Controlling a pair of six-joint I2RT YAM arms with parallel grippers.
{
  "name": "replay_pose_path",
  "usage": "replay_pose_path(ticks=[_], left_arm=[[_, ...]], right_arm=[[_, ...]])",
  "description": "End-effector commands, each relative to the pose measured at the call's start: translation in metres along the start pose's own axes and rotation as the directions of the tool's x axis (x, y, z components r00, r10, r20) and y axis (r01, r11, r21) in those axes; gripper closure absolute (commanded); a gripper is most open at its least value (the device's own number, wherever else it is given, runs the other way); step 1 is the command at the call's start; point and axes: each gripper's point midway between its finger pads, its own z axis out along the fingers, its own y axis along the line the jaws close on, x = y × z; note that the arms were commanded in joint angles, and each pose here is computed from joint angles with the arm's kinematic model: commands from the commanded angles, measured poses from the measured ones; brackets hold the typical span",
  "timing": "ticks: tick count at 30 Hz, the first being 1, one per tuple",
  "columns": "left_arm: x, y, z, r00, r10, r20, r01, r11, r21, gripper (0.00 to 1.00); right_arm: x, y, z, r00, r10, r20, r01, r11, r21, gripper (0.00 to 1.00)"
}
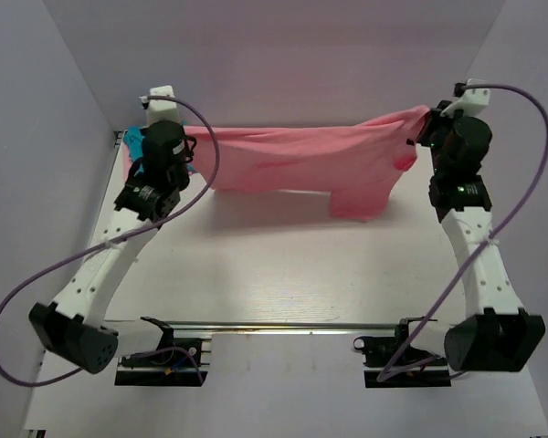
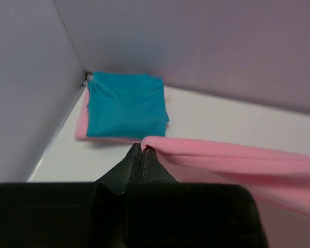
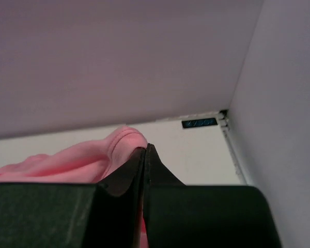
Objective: Fold and stack the t-shirts
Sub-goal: Flatten out the tshirt
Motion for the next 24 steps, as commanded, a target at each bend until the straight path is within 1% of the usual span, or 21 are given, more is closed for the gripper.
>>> replay_pose_path(ticks=[1,2,3,4,5,6,7,8,9,11,12,14,16,19,24], left_arm=[[-0.077,0.03,-0.039,0.977,-0.096,0.191,0.094,0.995,0.02,1.0],[-0.086,0.031,-0.046,0.971,-0.104,0.217,0.097,0.994,0.043,1.0],[-0.093,0.034,-0.053,0.965,-0.119,0.234,0.107,0.992,0.063,1.0],[-0.111,0.038,-0.069,0.949,-0.136,0.283,0.108,0.988,0.111,1.0],[-0.117,0.039,-0.076,0.943,-0.147,0.297,0.112,0.985,0.134,1.0],[-0.127,0.042,-0.084,0.934,-0.155,0.322,0.111,0.982,0.151,1.0],[-0.132,0.043,-0.091,0.929,-0.164,0.332,0.11,0.978,0.176,1.0],[-0.138,0.049,-0.1,0.92,-0.179,0.349,0.121,0.976,0.18,1.0],[-0.144,0.054,-0.106,0.914,-0.188,0.36,0.129,0.975,0.183,1.0],[-0.151,0.061,-0.115,0.904,-0.202,0.376,0.14,0.972,0.187,1.0],[-0.157,0.068,-0.123,0.894,-0.21,0.396,0.145,0.971,0.188,1.0],[-0.152,0.072,-0.126,0.903,-0.215,0.371,0.158,0.971,0.179,1.0],[-0.162,0.085,-0.145,0.875,-0.28,0.396,0.213,0.956,0.204,1.0],[-0.158,0.092,-0.155,0.871,-0.3,0.39,0.232,0.949,0.212,1.0],[-0.151,0.096,-0.179,0.854,-0.353,0.382,0.248,0.922,0.298,1.0]], right_arm=[[-0.046,-0.02,-0.03,0.991,-0.047,0.122,0.036,0.995,0.09,1.0],[-0.058,-0.02,-0.037,0.988,-0.051,0.147,0.038,0.995,0.092,1.0],[-0.076,-0.022,-0.054,0.98,-0.05,0.191,0.032,0.995,0.097,1.0],[-0.084,-0.024,-0.061,0.977,-0.048,0.209,0.026,0.994,0.109,1.0],[-0.093,-0.026,-0.068,0.971,-0.085,0.225,0.058,0.991,0.122,1.0],[-0.107,-0.03,-0.084,0.961,-0.091,0.262,0.056,0.989,0.138,1.0],[-0.113,-0.034,-0.09,0.956,-0.104,0.273,0.061,0.985,0.162,1.0],[-0.12,-0.037,-0.097,0.952,-0.115,0.284,0.065,0.982,0.179,1.0],[-0.133,-0.039,-0.113,0.94,-0.115,0.321,0.056,0.981,0.187,1.0],[-0.142,-0.045,-0.126,0.931,-0.122,0.343,0.048,0.975,0.215,1.0],[-0.153,-0.046,-0.141,0.918,-0.122,0.378,0.04,0.975,0.217,1.0],[-0.16,-0.05,-0.157,0.908,-0.117,0.401,0.022,0.972,0.233,1.0],[-0.165,-0.052,-0.171,0.901,-0.115,0.417,0.011,0.97,0.243,1.0],[-0.169,-0.058,-0.193,0.89,-0.104,0.444,-0.017,0.965,0.26,1.0],[-0.171,-0.06,-0.229,0.86,-0.084,0.503,-0.047,0.969,0.243,1.0]])
